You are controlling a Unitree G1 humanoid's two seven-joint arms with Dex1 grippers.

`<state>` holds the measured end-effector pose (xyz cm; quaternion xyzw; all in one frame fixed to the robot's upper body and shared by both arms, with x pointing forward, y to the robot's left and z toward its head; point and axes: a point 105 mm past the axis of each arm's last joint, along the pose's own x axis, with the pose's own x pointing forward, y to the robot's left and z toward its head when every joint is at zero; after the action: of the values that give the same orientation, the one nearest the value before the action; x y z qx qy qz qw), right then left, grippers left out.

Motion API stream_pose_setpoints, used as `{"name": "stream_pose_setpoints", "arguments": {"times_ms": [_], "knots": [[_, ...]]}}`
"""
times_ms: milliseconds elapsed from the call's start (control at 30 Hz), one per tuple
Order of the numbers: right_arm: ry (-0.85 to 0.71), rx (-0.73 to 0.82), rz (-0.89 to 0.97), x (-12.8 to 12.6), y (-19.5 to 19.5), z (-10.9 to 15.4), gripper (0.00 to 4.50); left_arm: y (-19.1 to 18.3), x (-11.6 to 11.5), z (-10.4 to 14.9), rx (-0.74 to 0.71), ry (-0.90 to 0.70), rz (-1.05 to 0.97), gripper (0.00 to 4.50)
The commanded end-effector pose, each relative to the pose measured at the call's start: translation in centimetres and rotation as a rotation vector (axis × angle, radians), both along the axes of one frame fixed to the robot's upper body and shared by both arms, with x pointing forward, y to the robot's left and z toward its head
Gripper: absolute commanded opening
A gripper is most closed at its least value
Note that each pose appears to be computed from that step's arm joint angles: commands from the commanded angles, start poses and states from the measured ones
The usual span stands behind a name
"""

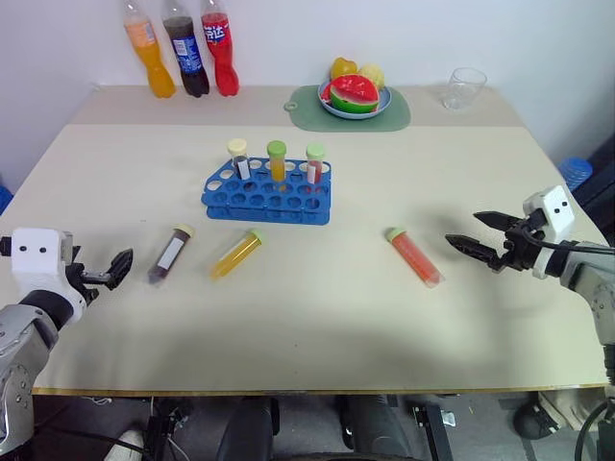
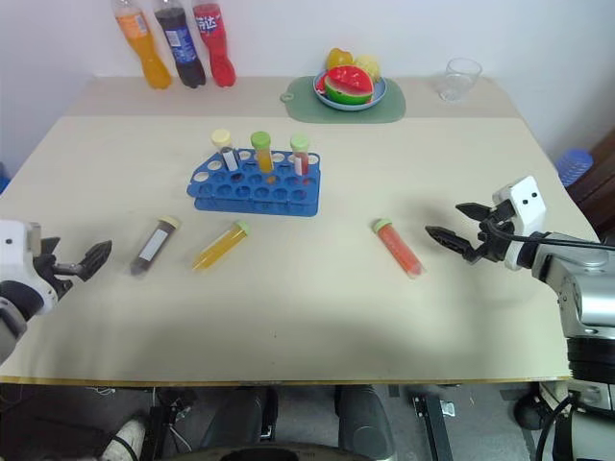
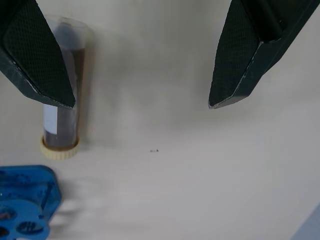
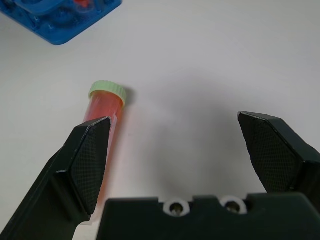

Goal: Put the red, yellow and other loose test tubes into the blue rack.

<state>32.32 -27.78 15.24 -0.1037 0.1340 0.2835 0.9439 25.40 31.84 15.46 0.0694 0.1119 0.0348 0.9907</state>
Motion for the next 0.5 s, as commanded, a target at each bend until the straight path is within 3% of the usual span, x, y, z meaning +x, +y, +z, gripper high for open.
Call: {"name": "stream_pose_setpoints", "arguments": {"times_ms": [33, 400, 500], "knots": [[-0.047, -0.022, 0.014, 0.1, 0.1, 1.7, 4.50, -0.2, -0.1, 1.0, 0.021, -0.046, 0.010, 4.35], [-0.046, -0.005, -0.031, 1.4, 1.1, 3.9, 4.50, -1.0, 0.7, 1.9, -0.049, -0.118, 0.019, 4.35], [-0.011, -0.086, -0.010, 0.9, 2.3, 3.6, 4.50, -2.9, 2.0, 2.4, -0.072, -0.155, -0.070, 4.35]]}}
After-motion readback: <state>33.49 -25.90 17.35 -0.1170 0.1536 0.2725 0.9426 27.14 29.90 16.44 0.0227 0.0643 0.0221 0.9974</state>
